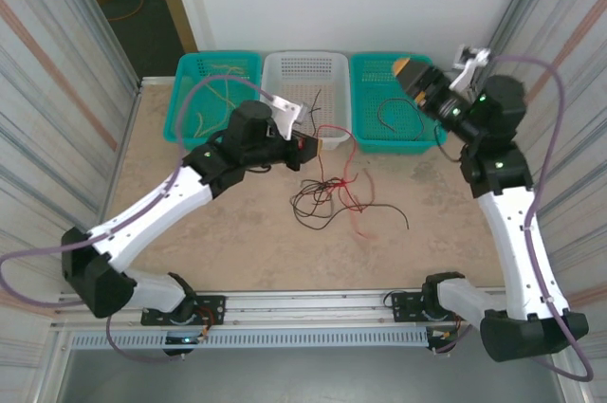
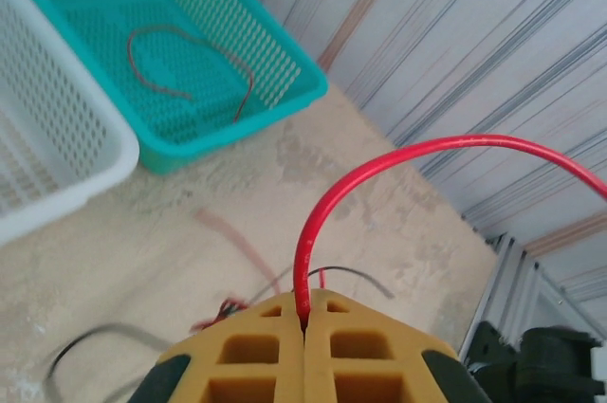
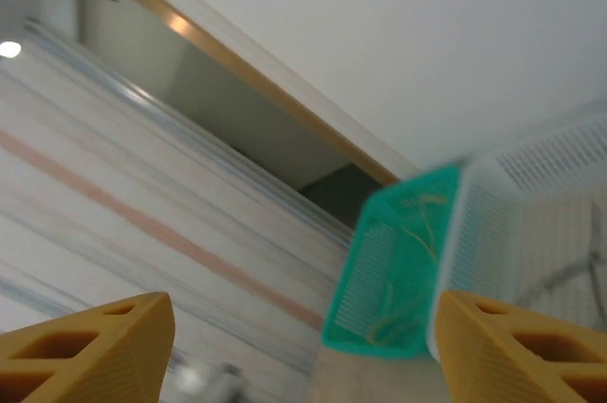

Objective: Untangle the cables

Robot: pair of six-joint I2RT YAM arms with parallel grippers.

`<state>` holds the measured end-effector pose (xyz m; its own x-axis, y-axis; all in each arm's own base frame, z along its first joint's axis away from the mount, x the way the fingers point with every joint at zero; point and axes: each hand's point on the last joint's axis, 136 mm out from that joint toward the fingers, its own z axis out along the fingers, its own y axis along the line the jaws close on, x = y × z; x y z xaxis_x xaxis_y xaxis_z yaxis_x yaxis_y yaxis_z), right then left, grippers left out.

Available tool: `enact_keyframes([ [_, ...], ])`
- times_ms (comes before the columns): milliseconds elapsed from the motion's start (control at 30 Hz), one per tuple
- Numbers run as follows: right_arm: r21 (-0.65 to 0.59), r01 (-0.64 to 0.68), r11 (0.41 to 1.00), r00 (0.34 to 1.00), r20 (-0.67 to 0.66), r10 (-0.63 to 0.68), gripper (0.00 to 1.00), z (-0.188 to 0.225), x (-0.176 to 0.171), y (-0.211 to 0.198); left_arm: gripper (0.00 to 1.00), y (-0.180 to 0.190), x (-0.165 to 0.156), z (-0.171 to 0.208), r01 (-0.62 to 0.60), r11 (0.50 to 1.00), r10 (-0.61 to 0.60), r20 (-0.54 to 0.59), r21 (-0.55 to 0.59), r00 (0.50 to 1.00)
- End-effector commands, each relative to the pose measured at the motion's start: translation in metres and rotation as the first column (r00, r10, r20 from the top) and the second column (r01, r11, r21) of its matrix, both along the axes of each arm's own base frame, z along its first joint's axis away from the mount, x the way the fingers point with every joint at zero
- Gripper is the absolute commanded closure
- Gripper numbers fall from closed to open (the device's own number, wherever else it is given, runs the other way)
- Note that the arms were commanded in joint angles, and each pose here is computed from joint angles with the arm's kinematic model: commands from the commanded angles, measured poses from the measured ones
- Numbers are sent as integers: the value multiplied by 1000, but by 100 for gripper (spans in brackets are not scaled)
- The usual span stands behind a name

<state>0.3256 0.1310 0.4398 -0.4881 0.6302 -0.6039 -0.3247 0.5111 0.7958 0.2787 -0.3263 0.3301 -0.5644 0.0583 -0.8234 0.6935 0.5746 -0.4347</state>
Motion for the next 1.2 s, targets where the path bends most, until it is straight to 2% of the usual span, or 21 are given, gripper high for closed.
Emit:
enact_keyframes([
  [0,-126,2,992,984,-179,-25,27,-86,-9,12,100,6,-8,26,-12,1000,13,25,-28,1000],
  [133,-140,-176,974,913,-394,108,28,-187,-26,57,100,1,-10,35,9,998,-5,65,-64,998],
  [233,-141,-268,953,884,-428,185,27,-219,-46,83,100,-2,-4,28,-5,997,9,64,-71,998],
  [300,-168,-273,947,882,-437,177,23,-230,-54,85,100,-8,-1,25,2,997,2,47,-82,999],
  [367,-155,-272,950,868,-466,173,24,-244,-57,86,100,-13,-1,25,16,994,-12,40,-105,999],
  [467,-182,-255,949,830,-544,119,35,-281,-63,82,100,-14,5,31,-7,990,14,49,-138,999],
  [533,-232,-226,946,802,-595,46,42,-307,-66,74,100,-14,6,39,-13,988,22,59,-157,998],
  [567,-251,-201,947,781,-624,0,48,-322,-67,65,100,-13,5,46,-8,986,19,68,-169,997],
  [633,-242,-158,957,738,-673,-48,59,-346,-65,51,100,-11,1,62,6,982,12,90,-188,996],
  [700,-220,-149,964,702,-710,-53,64,-366,-62,43,100,-7,-5,78,19,976,4,106,-218,994],
  [800,-232,-174,957,675,-736,-55,70,-379,-60,43,100,-5,-13,97,48,969,-21,115,-242,993],
  [1000,-242,-172,955,655,-752,-73,72,-386,-66,36,100,10,-22,131,50,978,-20,148,-202,989],
  [1100,-247,-142,959,682,-726,-86,64,-375,-71,27,100,19,-15,149,8,989,17,173,-146,985],
  [1167,-245,-147,958,724,-687,-65,53,-355,-74,25,100,20,-8,149,-15,997,28,172,-77,985],
])
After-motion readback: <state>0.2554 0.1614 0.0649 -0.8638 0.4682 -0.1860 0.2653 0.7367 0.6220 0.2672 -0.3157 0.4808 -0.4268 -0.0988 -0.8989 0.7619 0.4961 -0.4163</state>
